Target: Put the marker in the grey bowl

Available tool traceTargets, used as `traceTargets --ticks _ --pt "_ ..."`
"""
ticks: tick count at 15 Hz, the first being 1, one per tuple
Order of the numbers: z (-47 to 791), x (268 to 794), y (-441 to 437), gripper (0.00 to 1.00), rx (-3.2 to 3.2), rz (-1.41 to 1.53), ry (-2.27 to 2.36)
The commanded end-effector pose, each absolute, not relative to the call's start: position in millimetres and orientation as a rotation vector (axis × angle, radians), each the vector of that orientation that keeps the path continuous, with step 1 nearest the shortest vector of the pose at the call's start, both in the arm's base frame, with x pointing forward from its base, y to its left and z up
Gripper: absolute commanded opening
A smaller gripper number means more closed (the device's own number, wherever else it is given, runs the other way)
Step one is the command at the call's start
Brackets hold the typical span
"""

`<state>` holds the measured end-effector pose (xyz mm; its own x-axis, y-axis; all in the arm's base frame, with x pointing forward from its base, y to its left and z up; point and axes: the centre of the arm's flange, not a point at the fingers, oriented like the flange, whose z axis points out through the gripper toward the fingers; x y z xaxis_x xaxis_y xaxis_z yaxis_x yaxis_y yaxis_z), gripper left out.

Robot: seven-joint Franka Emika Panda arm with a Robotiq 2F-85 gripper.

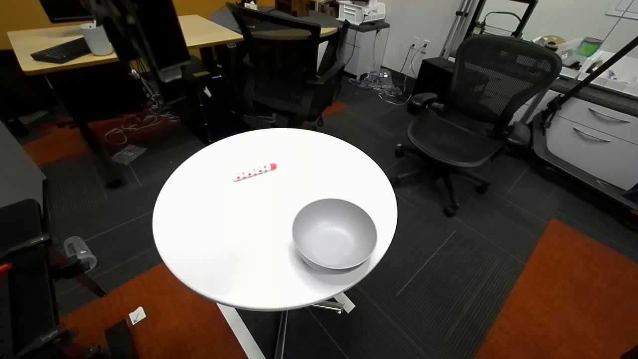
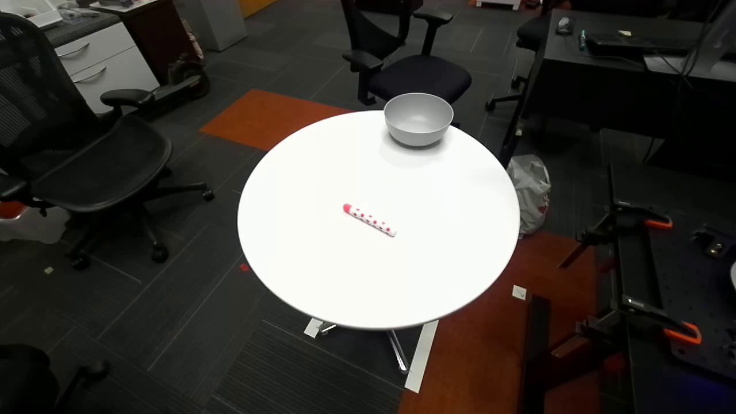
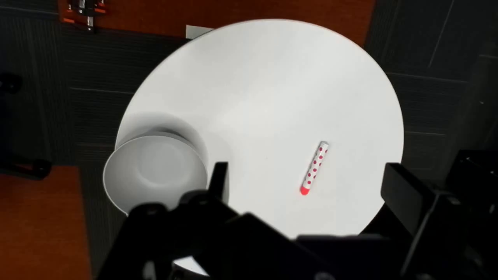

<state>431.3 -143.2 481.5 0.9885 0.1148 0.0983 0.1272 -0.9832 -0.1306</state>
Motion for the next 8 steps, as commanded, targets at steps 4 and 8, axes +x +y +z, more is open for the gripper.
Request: traceTargets --ticks 4,8 --pt "361 443 -60 1.00 -3.136 -0.007 -0.132" --pt "308 441 -15 1.00 -3.165 -0.020 -0.086"
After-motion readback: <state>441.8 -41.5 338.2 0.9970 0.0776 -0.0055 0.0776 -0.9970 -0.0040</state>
